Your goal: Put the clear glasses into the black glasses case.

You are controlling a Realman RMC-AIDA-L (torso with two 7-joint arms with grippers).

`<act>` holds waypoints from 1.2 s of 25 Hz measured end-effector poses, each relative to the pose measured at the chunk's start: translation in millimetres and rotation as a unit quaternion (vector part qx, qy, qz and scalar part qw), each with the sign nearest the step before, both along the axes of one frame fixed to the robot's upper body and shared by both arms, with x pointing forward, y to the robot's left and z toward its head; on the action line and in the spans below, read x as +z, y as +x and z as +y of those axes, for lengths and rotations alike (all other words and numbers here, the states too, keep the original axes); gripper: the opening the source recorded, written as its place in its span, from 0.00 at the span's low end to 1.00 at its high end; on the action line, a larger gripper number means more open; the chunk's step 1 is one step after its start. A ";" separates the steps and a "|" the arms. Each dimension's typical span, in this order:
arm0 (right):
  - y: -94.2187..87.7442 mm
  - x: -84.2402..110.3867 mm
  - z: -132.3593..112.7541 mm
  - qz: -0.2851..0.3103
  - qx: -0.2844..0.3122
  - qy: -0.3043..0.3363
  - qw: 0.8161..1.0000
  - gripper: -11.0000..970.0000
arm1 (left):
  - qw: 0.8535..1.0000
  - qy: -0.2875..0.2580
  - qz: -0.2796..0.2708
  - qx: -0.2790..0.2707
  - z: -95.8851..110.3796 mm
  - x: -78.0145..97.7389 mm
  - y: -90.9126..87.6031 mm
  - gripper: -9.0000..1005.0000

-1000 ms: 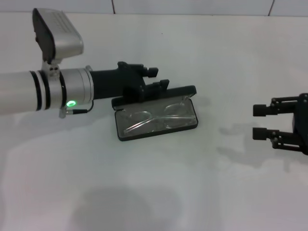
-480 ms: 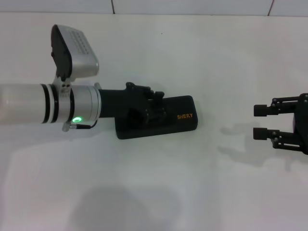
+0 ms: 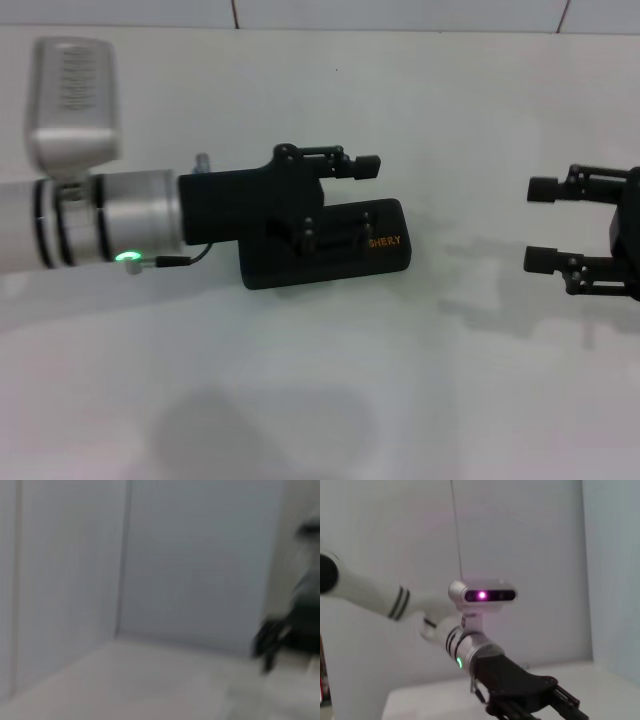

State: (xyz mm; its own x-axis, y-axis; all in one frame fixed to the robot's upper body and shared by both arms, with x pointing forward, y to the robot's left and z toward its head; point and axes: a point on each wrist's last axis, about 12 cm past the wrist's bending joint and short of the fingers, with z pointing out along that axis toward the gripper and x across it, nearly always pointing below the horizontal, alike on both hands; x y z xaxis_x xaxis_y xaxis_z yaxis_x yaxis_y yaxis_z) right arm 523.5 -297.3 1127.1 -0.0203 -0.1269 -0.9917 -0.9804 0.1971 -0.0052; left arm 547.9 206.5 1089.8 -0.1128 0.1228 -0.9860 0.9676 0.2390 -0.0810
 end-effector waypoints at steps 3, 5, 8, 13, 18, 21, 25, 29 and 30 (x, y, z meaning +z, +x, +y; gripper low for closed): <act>-1.2 2.9 8.1 -0.020 0.027 0.021 0.999 0.67 | 0.998 -0.042 -0.024 -0.038 12.3 10.4 -13.8 0.54; -0.8 5.3 14.9 -0.026 0.048 0.028 0.998 0.71 | 0.996 -0.056 -0.033 -0.056 20.0 14.0 -21.4 0.58; 1.8 6.9 24.9 -0.030 0.070 0.033 0.997 0.76 | 0.995 -0.069 -0.037 -0.057 31.1 14.7 -29.1 0.68; 3.7 4.3 32.9 -0.026 0.075 0.043 0.996 0.83 | 0.995 -0.072 -0.053 -0.052 44.0 10.7 -41.9 0.89; 6.8 2.7 43.1 -0.027 0.079 0.043 0.996 0.83 | 0.995 -0.073 -0.054 -0.047 47.4 8.5 -47.7 0.89; 8.0 3.3 45.7 -0.031 0.083 0.043 0.995 0.83 | 0.995 -0.072 -0.053 -0.047 47.4 7.3 -48.9 0.89; 8.8 3.2 47.1 -0.033 0.082 0.042 0.995 0.83 | 0.995 -0.072 -0.053 -0.047 47.4 6.9 -49.3 0.89; 8.2 2.0 49.2 -0.032 0.080 0.045 0.995 0.83 | 0.995 -0.072 -0.054 -0.048 47.3 6.7 -49.4 0.89; 7.9 1.7 49.2 -0.031 0.080 0.045 0.995 0.83 | 0.995 -0.071 -0.056 -0.048 47.3 6.7 -49.5 0.89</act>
